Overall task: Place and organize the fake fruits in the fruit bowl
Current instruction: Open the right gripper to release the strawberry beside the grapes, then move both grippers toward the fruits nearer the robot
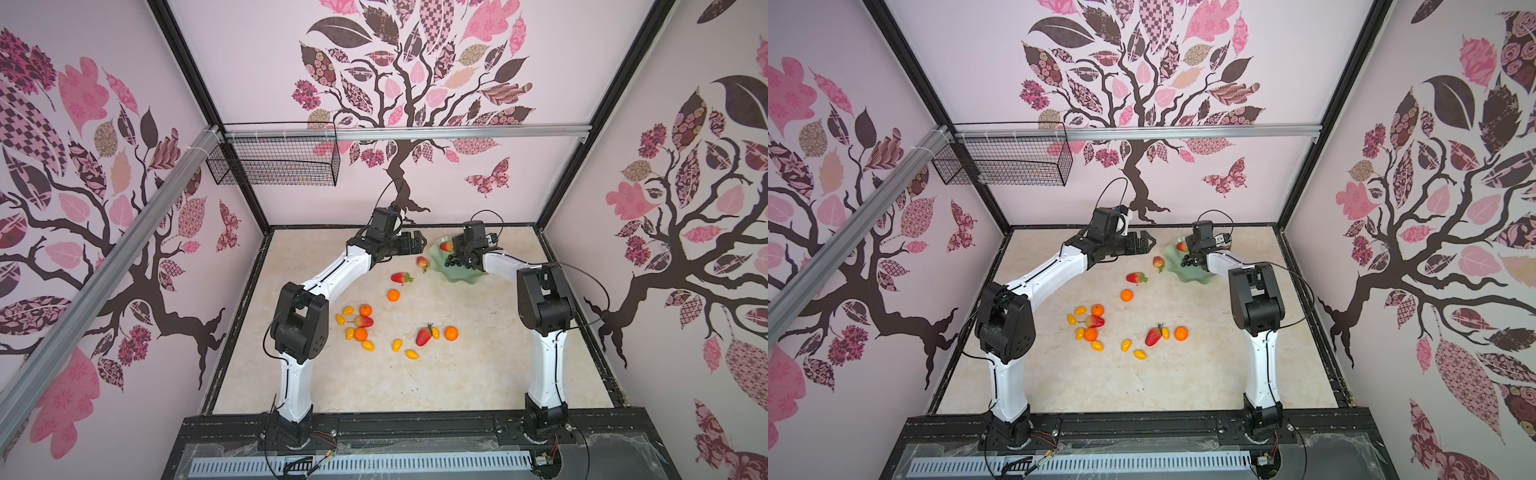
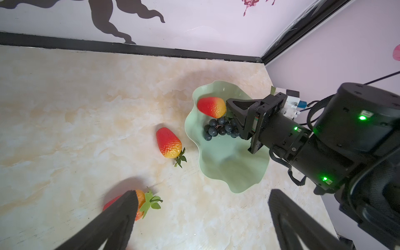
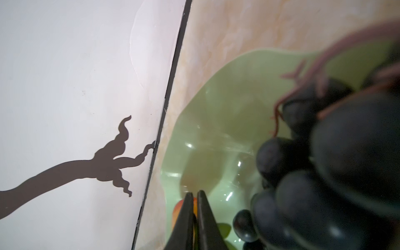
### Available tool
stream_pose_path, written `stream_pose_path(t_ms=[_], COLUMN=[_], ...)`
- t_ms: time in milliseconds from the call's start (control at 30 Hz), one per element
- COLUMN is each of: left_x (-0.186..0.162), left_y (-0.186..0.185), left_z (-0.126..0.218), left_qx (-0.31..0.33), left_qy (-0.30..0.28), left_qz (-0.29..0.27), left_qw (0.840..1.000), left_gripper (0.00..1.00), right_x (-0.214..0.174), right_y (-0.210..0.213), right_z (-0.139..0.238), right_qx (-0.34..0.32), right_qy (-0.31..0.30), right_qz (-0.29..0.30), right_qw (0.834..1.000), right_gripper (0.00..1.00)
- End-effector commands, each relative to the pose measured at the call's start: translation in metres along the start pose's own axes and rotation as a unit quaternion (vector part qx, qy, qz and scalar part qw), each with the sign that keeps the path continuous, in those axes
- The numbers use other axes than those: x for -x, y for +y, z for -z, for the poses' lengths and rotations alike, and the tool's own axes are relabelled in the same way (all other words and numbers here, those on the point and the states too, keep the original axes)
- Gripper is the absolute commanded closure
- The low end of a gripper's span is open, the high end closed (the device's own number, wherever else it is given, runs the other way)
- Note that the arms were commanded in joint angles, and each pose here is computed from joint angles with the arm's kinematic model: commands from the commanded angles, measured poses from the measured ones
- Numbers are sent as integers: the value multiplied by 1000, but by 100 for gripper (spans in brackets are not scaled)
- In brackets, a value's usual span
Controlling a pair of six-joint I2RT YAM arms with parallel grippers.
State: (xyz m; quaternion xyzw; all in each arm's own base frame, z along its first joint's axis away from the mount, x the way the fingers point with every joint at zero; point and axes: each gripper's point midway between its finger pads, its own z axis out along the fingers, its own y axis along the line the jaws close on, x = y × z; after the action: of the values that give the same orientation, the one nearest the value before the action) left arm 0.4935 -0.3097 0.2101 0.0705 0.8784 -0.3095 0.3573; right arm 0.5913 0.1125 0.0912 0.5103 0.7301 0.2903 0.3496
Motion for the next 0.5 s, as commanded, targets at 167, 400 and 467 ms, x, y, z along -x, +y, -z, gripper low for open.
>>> stream_pose_path(t_ms=[167, 400, 467], left_x=[14, 14, 16], left_y=[-13, -15, -17], left_z=[8, 11, 15], left_qx=[-17, -14, -13], left_qy=[-17, -19, -21], left_qz=[-9, -12, -13], left_qw=[1000, 1000, 1000], left_gripper=[1, 1, 1], right_x=[-6, 7, 13], right_y=[-13, 3, 12], right_z=[-11, 11, 22], right_qx=[-22, -14, -8], right_qy=[5, -19, -28], right_qz=[14, 56, 73], right_qw=[1000, 998, 997], right_gripper=[71, 63, 58])
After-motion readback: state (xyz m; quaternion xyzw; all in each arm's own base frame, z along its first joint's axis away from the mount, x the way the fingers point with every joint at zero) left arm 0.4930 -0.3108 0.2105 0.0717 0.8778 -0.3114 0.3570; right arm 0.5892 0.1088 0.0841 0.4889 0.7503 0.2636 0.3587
